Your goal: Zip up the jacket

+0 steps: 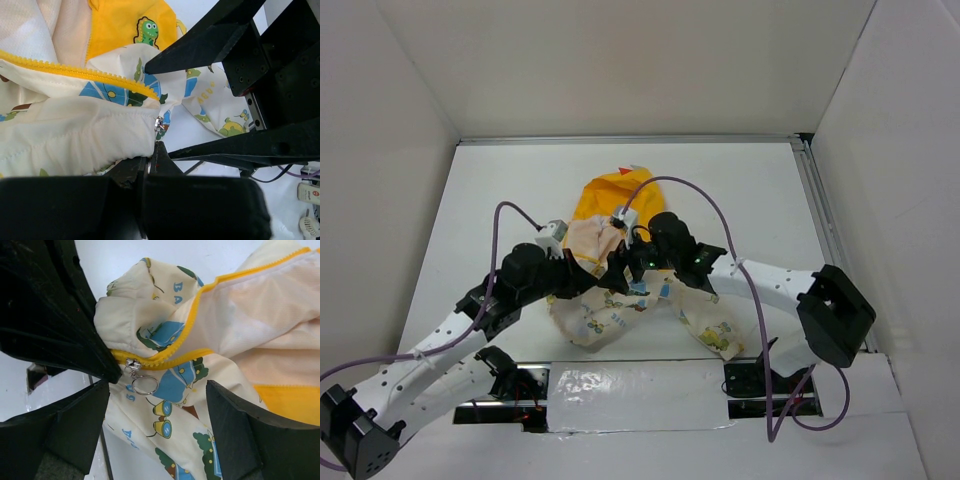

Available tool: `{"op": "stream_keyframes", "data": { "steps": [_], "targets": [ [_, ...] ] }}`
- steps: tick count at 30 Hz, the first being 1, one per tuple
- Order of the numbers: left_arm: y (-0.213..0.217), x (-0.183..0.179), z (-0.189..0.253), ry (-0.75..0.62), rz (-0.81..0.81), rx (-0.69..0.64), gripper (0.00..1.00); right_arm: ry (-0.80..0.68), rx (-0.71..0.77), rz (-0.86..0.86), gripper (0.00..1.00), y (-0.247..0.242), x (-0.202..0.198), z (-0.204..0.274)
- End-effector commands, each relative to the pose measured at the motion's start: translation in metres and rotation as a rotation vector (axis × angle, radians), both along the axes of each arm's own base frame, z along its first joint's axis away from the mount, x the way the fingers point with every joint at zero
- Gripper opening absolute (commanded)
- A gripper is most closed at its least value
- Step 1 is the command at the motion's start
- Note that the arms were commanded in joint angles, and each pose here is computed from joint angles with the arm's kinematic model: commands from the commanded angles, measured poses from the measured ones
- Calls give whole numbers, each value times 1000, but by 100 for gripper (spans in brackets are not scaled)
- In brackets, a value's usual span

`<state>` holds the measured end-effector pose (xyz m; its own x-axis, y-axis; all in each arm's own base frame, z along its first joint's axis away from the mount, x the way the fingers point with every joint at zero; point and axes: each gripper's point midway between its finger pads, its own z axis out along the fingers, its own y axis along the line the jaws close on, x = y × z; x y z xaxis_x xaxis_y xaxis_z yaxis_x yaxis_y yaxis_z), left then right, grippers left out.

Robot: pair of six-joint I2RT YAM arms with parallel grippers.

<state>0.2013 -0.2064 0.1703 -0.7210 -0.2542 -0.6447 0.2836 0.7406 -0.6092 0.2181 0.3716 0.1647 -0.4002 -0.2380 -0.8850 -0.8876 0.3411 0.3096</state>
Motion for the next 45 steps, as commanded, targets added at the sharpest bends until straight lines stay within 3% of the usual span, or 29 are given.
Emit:
{"op": "stream_keyframes", "data": {
  "steps": [1,9,16,19,20,21,25,29,36,41,45],
  "targets": [
    [-9,2,37,-113,-56,-63,0,-63,15,94,83,11,-2,14],
    [-7,3,41,-127,-53,-59,0,-30,24,214,77,16,-18,11],
    [-10,2,45,-135,-70,-66,0,-38,29,218,73,21,-19,14],
    [-11,0,45,-134,-85,-68,0,-54,17,176,65,22,-14,14],
    [-11,-1,45,-134,-89,-69,0,-57,10,160,54,22,-12,13],
    [-11,-2,46,-136,-94,-72,0,-61,4,143,49,22,-8,14],
    [-10,-6,48,-132,-107,-66,0,-56,26,115,47,21,-6,18],
    [-10,-11,45,-114,-120,-56,0,-90,44,61,36,16,1,27],
    [-10,-19,29,-50,-148,-37,0,-132,36,18,37,5,8,37],
    [-6,-19,20,-16,-129,-8,0,-130,59,49,46,4,0,46],
    [-6,-22,17,-19,-148,-1,0,-126,76,45,45,2,-2,53]
  ]
}}
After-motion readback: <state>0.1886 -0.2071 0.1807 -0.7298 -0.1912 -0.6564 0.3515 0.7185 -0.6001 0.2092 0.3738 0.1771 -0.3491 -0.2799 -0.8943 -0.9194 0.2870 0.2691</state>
